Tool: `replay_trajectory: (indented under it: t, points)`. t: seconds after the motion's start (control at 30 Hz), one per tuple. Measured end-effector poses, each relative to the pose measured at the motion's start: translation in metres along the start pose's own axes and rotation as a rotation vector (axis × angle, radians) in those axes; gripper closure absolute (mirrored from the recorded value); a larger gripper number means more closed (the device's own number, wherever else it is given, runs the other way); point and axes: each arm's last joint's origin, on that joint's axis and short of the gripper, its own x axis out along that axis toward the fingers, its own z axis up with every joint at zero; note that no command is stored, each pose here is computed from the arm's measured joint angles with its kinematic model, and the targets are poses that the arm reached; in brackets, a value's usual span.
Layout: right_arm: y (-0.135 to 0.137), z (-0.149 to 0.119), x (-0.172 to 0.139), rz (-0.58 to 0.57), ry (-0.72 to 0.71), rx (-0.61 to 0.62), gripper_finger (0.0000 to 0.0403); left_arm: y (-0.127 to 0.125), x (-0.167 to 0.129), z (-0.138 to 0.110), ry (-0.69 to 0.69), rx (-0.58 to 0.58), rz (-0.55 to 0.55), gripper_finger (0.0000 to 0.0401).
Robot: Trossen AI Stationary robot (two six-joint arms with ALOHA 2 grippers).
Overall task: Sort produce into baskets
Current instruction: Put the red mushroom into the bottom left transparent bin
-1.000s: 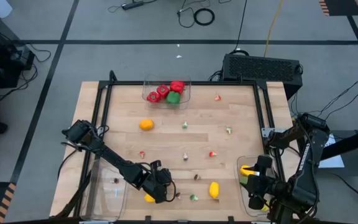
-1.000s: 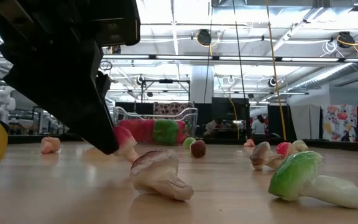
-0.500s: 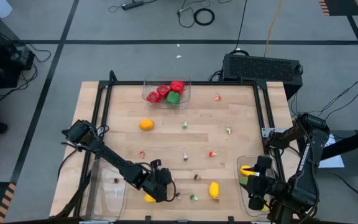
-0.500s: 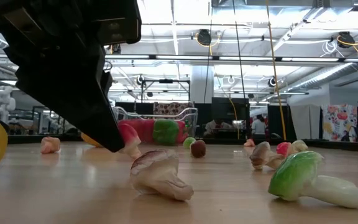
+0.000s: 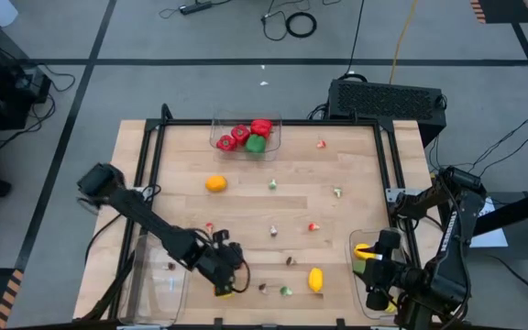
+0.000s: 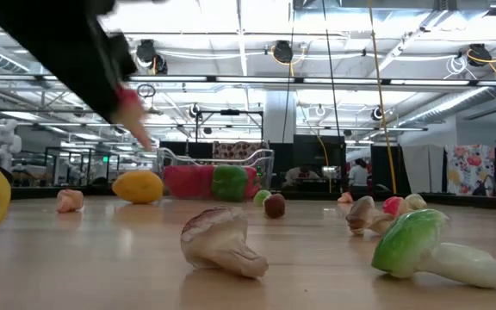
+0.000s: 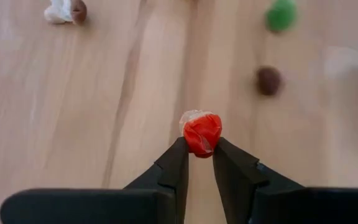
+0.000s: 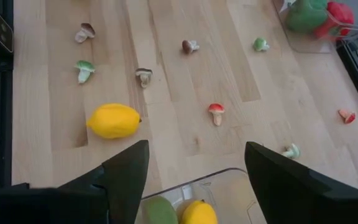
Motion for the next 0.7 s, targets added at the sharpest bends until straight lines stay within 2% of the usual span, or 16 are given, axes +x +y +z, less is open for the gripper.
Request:
replay_trajectory:
  t: [0.13, 0.37, 0.53, 0.7]
  points:
    - [0.001, 0.001, 0.000, 0.002, -0.030, 0.003, 0.0145, 0.007, -0.050, -0.002, 0.085, -0.015, -0.091, 0.0327]
    - [0.001, 0.003, 0.000, -0.009, -0.094, -0.008, 0.0145, 0.015, -0.125, -0.026, 0.278, -0.146, -0.266, 0.0327]
    - [0.001, 0.004, 0.000, -0.020, -0.139, -0.018, 0.0145, 0.014, -0.152, -0.049, 0.334, -0.196, -0.238, 0.0327]
    - [0.002, 0.005, 0.000, -0.020, -0.157, -0.028, 0.0145, 0.004, -0.152, -0.068, 0.314, -0.165, -0.164, 0.0327]
